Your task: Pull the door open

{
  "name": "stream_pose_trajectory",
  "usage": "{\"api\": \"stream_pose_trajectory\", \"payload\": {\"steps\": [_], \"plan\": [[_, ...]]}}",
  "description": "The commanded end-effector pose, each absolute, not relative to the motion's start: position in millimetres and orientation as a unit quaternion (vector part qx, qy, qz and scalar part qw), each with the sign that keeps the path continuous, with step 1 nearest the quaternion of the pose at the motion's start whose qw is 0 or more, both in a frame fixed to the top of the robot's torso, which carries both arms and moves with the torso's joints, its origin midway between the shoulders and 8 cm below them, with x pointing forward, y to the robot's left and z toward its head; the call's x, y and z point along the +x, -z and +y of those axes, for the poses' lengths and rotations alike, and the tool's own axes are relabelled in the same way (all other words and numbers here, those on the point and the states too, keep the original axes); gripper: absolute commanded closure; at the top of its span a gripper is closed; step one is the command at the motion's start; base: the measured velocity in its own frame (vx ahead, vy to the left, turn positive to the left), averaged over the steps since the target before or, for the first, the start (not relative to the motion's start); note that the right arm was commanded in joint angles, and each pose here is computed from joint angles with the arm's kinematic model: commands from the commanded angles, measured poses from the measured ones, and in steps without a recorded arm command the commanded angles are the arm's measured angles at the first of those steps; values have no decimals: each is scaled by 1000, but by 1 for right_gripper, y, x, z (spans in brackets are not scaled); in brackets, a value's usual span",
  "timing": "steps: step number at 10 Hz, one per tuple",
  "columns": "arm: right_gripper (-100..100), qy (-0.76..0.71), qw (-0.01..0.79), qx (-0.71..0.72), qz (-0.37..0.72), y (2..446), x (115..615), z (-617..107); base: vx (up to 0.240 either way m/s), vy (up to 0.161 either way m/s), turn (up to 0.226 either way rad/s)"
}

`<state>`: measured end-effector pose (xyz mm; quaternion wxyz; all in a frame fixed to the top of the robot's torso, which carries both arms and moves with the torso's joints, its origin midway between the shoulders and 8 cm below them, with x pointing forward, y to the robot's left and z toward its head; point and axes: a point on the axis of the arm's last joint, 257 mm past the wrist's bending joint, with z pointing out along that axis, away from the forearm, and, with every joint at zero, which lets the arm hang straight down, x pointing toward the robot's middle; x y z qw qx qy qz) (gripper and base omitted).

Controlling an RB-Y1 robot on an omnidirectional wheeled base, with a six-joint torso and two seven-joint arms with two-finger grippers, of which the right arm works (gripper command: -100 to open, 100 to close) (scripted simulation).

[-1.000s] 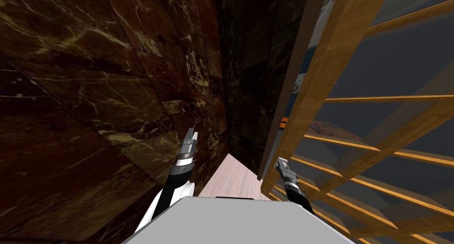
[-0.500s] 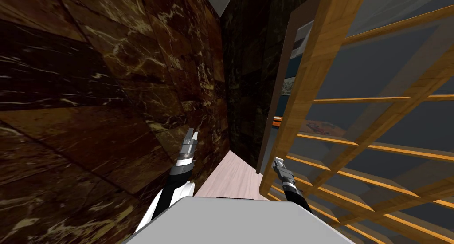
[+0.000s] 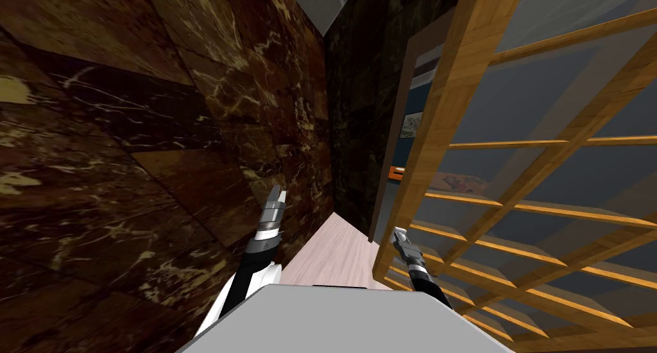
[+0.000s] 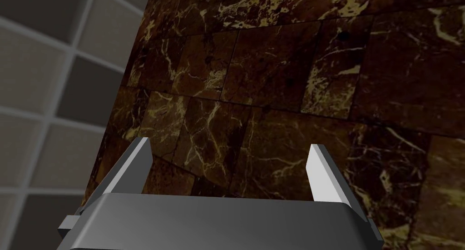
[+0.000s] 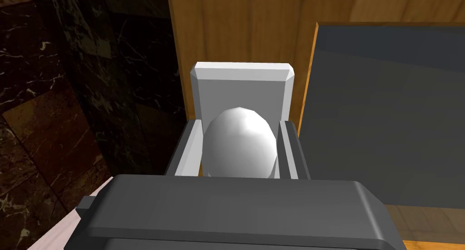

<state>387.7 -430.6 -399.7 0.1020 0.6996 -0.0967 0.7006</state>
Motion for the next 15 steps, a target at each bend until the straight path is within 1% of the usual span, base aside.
{"api": "stream_pose_trajectory", "payload": {"steps": [1,2,3,11,12,15], "plan": [[100,-702,86,702,-85,400,387,-420,-258,-47,71],[100,-703,79,703,-79,400,387,-416,-271,-44,72],[100,-702,85,702,-83,399,386,-419,-121,-12,29],[100,-706,36,706,-36,400,362,-403,-202,-23,89],[100,-706,41,706,-39,400,364,-405,-92,-11,21],[100,-707,25,707,-23,401,349,-403,-207,-40,131]]}}
